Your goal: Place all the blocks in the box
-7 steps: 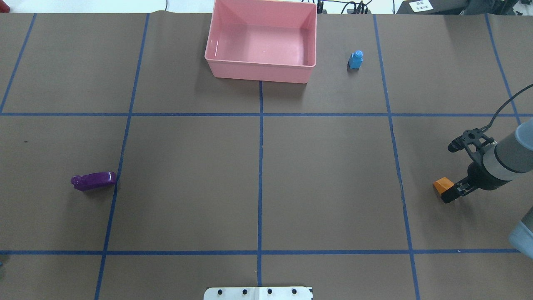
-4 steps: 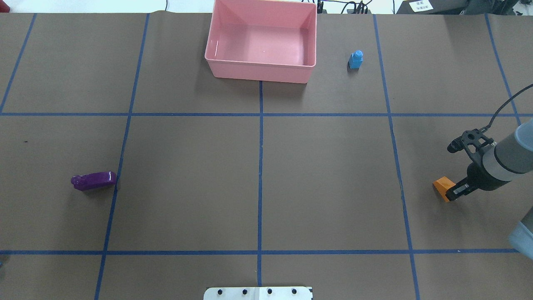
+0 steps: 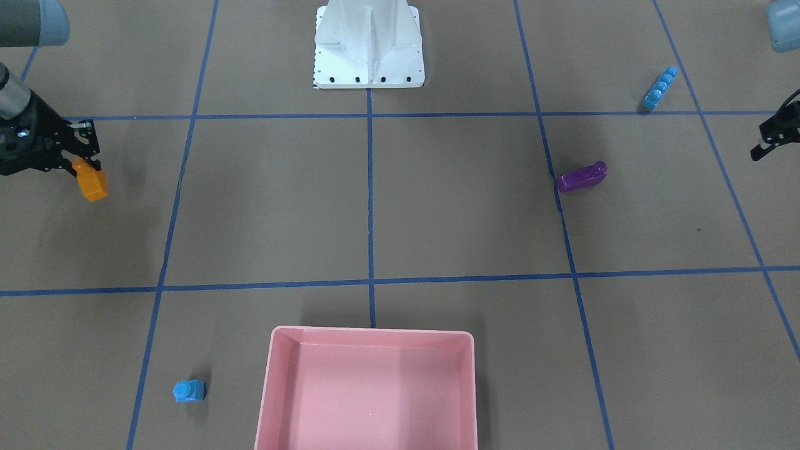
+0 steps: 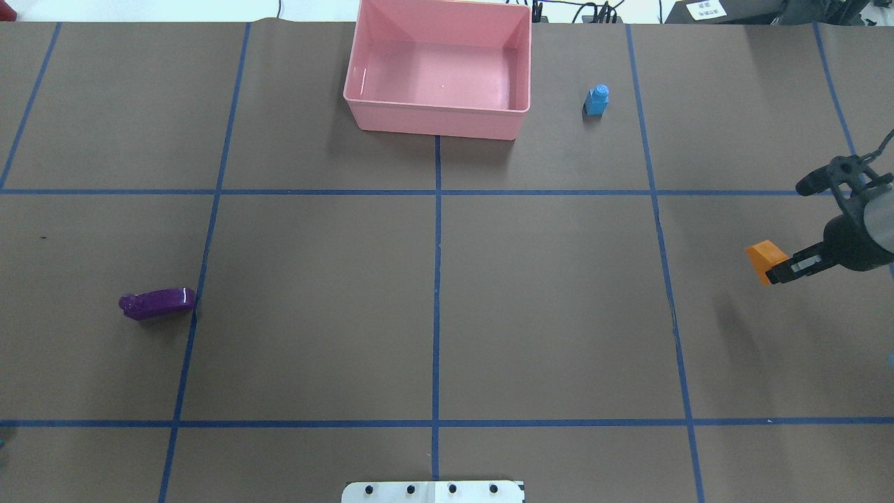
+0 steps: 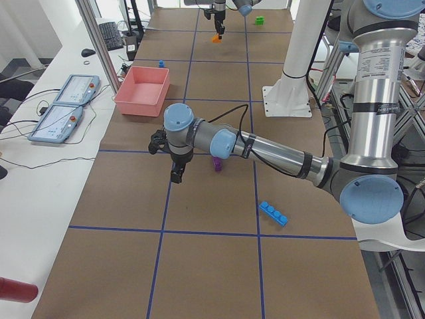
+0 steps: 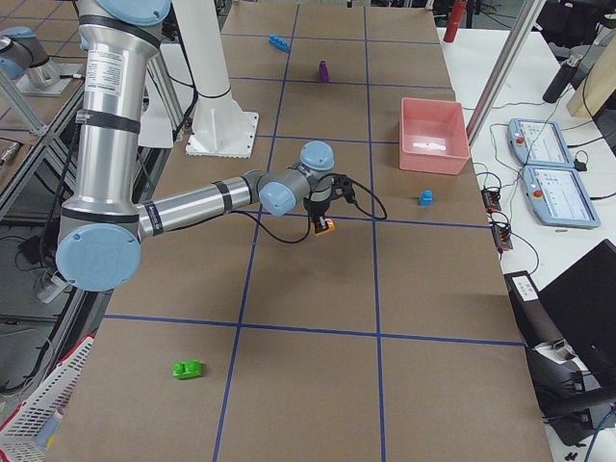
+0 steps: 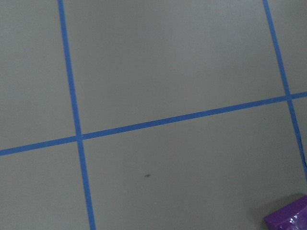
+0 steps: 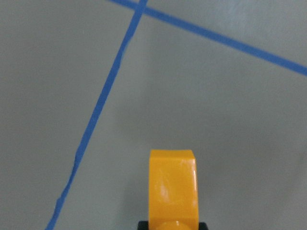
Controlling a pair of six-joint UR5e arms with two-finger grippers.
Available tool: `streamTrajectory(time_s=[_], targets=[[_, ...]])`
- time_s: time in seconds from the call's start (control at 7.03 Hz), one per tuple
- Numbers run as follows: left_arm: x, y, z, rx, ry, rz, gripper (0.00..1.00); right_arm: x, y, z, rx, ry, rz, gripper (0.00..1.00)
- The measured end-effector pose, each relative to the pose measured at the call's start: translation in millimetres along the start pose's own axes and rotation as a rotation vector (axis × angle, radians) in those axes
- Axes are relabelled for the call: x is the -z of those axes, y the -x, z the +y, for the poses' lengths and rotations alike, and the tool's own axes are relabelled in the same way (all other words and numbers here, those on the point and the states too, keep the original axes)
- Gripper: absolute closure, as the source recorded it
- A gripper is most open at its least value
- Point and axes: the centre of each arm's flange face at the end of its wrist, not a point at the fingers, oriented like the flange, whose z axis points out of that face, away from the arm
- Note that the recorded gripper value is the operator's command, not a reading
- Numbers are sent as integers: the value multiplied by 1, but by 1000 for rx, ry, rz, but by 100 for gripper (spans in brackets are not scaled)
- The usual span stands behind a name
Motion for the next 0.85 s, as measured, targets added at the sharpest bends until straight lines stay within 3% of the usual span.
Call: streamTrajectory(time_s=[0.43,0.85], targets=[[-54,-79,7,-227,39,73,0,83,-3,-57,-44,-161,-99,100],[-113,-148,19,-424,69,65,0,117,23,-99,-102,-241,-140,100]])
